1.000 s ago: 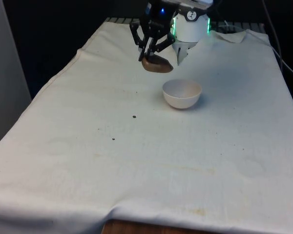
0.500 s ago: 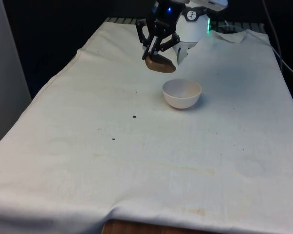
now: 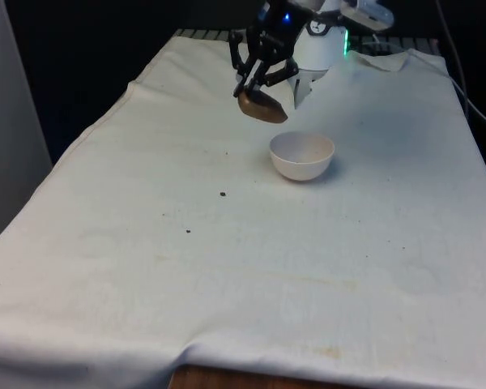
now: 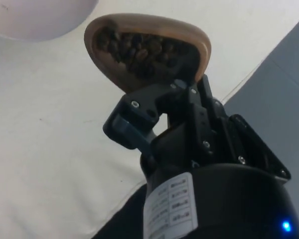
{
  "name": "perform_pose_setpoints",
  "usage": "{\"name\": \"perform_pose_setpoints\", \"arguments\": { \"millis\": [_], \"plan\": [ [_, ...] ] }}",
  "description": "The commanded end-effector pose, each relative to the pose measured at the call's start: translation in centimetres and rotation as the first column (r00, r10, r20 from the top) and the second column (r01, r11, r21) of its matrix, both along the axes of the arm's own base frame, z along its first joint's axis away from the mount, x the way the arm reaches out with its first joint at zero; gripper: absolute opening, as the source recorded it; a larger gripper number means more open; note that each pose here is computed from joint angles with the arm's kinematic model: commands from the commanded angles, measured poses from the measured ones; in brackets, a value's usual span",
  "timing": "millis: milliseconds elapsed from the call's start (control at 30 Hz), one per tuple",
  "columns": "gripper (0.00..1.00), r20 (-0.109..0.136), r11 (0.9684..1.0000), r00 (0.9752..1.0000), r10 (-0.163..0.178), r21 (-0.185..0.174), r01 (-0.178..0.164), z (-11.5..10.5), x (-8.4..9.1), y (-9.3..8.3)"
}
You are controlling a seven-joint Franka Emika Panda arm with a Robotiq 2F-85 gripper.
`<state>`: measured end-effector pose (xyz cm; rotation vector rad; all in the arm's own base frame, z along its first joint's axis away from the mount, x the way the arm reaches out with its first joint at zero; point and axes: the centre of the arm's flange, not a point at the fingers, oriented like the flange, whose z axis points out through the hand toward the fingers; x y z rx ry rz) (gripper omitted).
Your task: Pour the coffee beans from the cup into the bowl.
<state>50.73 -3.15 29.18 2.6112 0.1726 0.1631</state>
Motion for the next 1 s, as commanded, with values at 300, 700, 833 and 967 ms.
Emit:
{"name": "perform_pose_setpoints", "arguments": {
  "millis": [300,700,833,967],
  "plan": [
    [0.00,0.025,0.9976,0.9997,-0.009,-0.069,0.011,0.1,-0.2,1.0],
    [0.00,0.034,0.9938,0.9991,-0.026,-0.108,0.029,0.1,-0.7,2.8],
    [0.00,0.039,0.9920,0.9989,-0.028,-0.122,0.032,0.2,-0.8,3.2],
    [0.00,0.049,0.9872,0.9983,-0.033,-0.154,0.040,0.0,-0.9,3.8]
  ]
}}
